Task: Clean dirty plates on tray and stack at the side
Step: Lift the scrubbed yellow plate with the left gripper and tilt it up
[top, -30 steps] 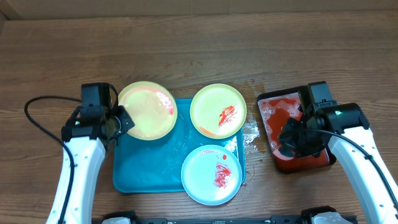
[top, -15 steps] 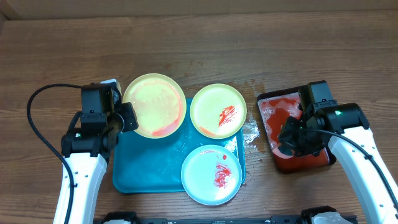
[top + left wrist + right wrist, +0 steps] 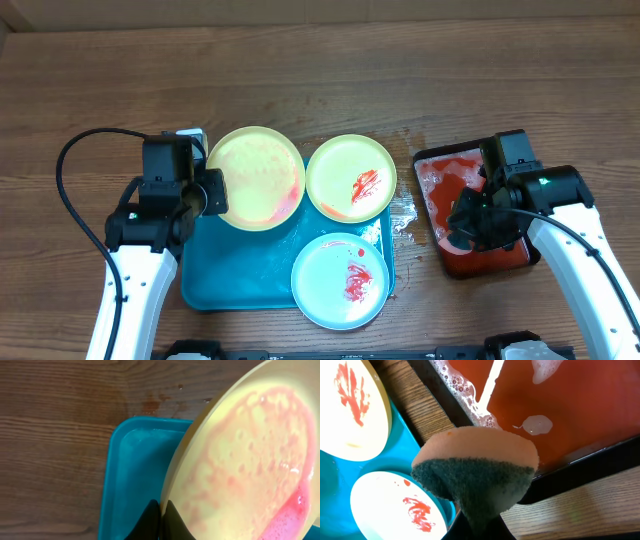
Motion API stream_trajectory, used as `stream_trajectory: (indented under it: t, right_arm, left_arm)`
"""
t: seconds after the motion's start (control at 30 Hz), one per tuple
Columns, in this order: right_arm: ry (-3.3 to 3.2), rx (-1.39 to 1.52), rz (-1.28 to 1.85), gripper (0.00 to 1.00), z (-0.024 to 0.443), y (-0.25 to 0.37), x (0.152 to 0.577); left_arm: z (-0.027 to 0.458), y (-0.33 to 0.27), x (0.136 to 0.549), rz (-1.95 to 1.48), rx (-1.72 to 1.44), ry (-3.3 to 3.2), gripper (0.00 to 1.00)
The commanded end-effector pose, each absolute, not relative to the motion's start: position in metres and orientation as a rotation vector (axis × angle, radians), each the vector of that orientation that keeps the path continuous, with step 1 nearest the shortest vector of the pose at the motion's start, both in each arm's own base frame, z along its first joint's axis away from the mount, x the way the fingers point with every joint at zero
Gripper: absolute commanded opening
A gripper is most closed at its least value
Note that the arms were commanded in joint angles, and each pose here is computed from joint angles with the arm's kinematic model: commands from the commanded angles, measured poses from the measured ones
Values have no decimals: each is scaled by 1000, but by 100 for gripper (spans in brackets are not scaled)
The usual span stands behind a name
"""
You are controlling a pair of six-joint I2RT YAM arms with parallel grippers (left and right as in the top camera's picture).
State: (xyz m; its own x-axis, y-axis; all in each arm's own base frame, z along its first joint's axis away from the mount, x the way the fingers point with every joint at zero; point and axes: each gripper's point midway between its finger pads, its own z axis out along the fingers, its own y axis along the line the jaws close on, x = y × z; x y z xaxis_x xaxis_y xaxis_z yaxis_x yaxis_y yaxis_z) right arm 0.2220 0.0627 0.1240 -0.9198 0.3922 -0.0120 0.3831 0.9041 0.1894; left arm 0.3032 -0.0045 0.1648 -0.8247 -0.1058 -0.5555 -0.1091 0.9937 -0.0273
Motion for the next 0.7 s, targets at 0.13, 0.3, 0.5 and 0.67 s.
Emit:
stream_trajectory:
  t: [0.13,0.3,0.5,0.67]
  right_arm:
    - [2998,586,307,4,127,65,226]
    - [2990,572,295,4,127,64,228]
    - [2995,546,293,4,127,64,227]
    - [2993,544,294,4,127,64,228]
  left_arm:
    - [230,27,304,296,-192,2439,5]
    - [244,38,296,403,-204,2438,5]
    - [249,36,290,487,-158,2435,5]
    - [248,27,290,551,-89,2434,4]
